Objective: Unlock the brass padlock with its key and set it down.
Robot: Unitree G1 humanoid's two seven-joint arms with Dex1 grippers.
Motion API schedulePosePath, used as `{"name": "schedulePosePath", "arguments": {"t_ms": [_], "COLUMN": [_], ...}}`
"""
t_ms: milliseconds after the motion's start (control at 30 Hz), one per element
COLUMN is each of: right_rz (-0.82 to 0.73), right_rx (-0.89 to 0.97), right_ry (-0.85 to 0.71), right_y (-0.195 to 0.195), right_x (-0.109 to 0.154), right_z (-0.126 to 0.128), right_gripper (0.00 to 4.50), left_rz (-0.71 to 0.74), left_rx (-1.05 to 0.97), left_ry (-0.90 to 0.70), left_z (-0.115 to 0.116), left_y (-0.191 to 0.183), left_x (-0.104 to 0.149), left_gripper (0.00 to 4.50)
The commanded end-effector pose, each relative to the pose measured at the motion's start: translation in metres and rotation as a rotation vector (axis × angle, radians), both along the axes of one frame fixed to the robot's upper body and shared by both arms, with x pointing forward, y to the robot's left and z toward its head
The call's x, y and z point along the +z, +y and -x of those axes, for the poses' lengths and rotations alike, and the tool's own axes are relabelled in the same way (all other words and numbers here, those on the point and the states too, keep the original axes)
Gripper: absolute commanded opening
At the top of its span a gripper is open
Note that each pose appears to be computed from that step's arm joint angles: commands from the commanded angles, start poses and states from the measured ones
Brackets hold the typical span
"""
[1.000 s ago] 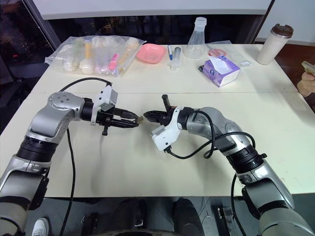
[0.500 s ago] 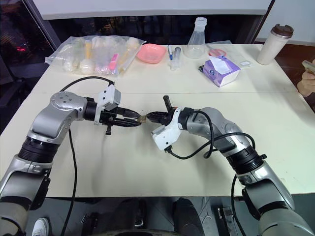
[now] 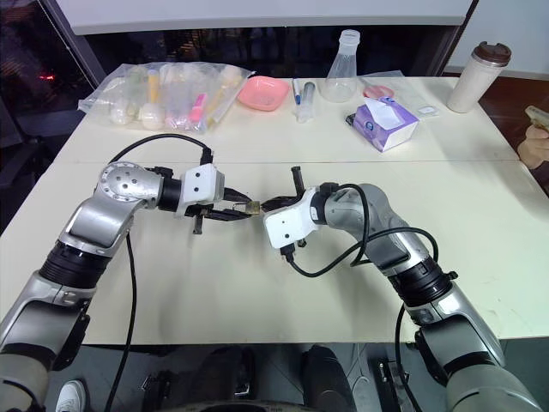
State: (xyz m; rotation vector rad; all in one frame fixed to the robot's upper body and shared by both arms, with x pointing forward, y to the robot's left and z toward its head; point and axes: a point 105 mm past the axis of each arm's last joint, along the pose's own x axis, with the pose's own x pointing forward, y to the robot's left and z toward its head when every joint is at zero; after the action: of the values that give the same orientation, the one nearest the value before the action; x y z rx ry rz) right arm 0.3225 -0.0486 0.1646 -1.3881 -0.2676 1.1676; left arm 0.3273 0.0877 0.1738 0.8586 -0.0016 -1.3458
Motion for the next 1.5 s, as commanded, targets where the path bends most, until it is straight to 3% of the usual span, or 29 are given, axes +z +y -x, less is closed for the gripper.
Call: {"name": "schedulePosePath", "arguments": {"t_ms": [33,167,267,367,467,600,1433,1500], "right_rz": [0.01,0.039,0.068,0.041,-0.017,-0.051,-0.079,-0.077], "right_rx": [0.075,0.107,0.174,0.217,0.238,0.244,0.354,0.353], "right_ry": [0.01,-0.101,-0.346,-0.459,-0.502,-0.567,-0.535,-0.533], "right_y": [0.015,0.017,0.018,0.013,0.011,0.006,0.022,0.022], "right_x": [0.005,0.012,0.022,0.023,0.026,0.03,0.026,0.026], "right_z": [0.013,0.012,0.006,0.006,0.01,0.009,0.017,0.016], "right_gripper": [0.03,0.03,0.03,0.03,0.82,2.78,2.78,2.25], "left_rz": [0.035,0.069,0.141,0.195,0.2,0.192,0.141,0.138], "left_rx": [0.034,0.049,0.065,0.058,0.038,0.01,-0.066,-0.069], "left_ry": [-0.088,-0.038,0.085,0.212,0.285,0.342,0.29,0.292], "left_z": [-0.007,-0.009,-0.007,-0.003,0.002,0.006,0.002,0.002], "left_y": [0.004,0.004,0.007,0.012,0.016,0.018,0.006,0.006], "left_x": [0.017,0.017,0.021,0.027,0.028,0.027,0.027,0.026], "left_gripper": [0.78,0.78,0.78,0.78,0.78,0.78,0.78,0.78]}}
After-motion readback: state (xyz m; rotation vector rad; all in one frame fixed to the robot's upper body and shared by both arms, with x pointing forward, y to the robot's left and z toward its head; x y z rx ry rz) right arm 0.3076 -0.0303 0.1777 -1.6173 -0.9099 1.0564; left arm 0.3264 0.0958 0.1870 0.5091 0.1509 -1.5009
